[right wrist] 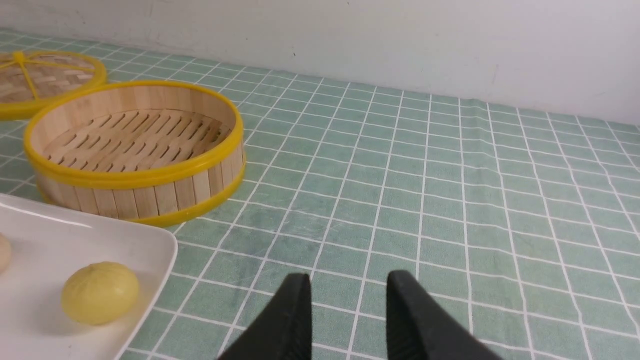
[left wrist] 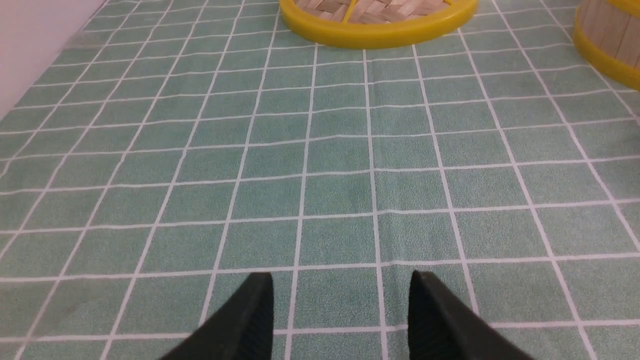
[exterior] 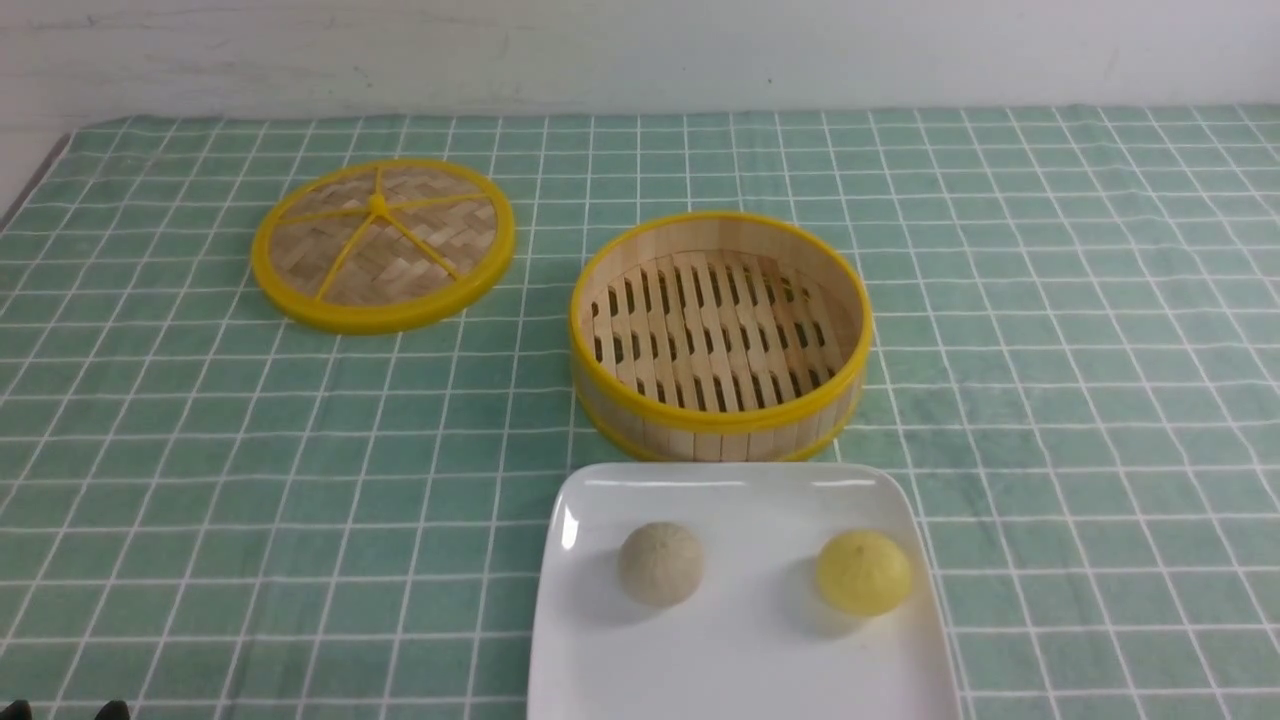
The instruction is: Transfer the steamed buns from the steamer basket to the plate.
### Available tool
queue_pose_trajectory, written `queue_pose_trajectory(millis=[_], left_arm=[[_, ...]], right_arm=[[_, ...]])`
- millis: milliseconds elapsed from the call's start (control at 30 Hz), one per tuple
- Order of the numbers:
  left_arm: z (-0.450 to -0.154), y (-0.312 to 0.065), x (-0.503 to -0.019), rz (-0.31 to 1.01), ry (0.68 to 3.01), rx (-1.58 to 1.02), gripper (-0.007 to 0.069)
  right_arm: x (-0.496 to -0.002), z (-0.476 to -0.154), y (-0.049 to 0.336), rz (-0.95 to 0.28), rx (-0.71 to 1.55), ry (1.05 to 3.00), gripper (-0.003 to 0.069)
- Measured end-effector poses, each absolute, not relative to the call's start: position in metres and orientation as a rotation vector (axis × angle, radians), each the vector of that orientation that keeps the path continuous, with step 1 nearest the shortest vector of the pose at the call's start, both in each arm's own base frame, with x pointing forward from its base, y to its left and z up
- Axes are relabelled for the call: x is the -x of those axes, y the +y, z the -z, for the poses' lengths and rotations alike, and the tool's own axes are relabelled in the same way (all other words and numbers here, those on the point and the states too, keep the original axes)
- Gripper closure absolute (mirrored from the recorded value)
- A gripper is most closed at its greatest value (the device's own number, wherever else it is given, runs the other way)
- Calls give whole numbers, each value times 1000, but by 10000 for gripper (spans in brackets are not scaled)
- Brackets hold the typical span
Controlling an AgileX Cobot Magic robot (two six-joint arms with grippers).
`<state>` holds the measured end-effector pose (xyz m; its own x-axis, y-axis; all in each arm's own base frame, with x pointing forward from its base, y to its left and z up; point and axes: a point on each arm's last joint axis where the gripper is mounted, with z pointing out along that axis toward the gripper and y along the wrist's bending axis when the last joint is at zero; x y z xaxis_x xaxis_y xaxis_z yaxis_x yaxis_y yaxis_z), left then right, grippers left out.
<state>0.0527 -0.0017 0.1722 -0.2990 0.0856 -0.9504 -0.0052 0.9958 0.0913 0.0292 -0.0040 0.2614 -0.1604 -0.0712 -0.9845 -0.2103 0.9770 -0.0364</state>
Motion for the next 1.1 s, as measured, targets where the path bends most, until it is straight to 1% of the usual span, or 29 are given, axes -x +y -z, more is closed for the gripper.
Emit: queue_pose_trajectory(millis=[300,433,733,800,933,1100], left_arm=[[-172,-2,-53,-65,1872,-23,239],[-173,1,-53,-61,1867,42,239],[-172,15,-51,-117,1852,266,239],[-172,15,-50,-126,1854,259,239],[-172,13,-51,-173,1874,139,239],[-172,10,-51,-167,1876,97,239]], right_arm=[[-29,-261,-4,-124,211,1732,419],[-29,-261,-4,-124,211,1732,419],[-29,-261,-4,-124,211,1732,419],[-29,-261,-4,-124,211,1732,419],[-29,-261,-4,-124,211,1732,419],[-29,-261,-4,-124,211,1732,419]])
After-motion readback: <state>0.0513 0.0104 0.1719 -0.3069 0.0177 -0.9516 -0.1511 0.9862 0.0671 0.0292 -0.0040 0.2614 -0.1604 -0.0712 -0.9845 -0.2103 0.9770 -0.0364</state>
